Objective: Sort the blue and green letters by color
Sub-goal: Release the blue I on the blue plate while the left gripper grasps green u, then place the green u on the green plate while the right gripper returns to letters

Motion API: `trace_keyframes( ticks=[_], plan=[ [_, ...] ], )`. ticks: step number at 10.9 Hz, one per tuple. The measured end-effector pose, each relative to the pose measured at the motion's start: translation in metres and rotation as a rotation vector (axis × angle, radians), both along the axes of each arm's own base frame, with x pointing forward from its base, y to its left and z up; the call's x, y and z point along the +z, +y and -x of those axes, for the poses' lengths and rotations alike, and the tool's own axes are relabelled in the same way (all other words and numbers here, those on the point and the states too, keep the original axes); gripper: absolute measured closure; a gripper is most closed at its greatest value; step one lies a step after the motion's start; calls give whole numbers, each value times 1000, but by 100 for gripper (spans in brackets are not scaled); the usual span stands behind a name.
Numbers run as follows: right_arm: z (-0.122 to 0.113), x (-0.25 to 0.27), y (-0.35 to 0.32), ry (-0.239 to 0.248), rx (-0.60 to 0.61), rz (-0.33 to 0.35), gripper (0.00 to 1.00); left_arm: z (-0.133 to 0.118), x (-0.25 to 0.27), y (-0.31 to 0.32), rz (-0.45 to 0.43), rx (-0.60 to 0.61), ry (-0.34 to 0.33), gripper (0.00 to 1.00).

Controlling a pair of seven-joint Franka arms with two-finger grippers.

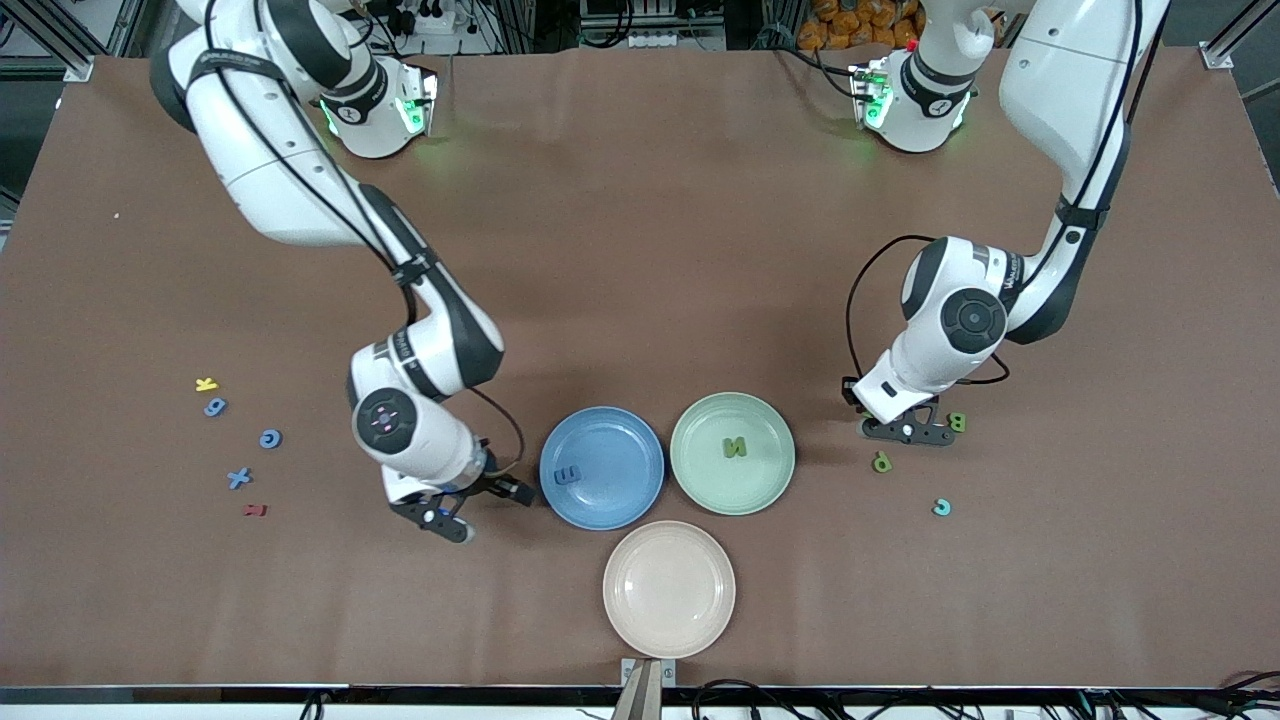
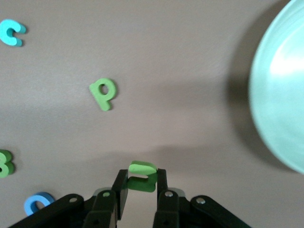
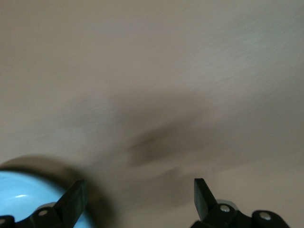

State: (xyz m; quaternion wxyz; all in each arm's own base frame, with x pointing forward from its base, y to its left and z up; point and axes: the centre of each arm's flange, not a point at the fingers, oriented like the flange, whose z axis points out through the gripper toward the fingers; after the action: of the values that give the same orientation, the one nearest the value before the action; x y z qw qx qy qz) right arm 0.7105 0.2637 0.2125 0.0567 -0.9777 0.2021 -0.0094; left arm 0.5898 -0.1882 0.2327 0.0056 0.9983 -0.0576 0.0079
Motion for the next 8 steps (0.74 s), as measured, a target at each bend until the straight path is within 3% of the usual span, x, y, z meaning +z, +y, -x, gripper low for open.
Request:
trace_keyframes(
  ticks=[3, 6, 8],
  plan=[
    [-9, 10, -66, 75, 128, 44, 0, 0, 28, -69, 46, 113, 11, 72],
    [-6, 23, -135, 95, 258, 127, 0, -12, 41, -121, 61, 219, 34, 72],
    [5, 20, -186, 121, 316, 145, 0, -22, 32, -138, 67, 274, 41, 72]
  ],
)
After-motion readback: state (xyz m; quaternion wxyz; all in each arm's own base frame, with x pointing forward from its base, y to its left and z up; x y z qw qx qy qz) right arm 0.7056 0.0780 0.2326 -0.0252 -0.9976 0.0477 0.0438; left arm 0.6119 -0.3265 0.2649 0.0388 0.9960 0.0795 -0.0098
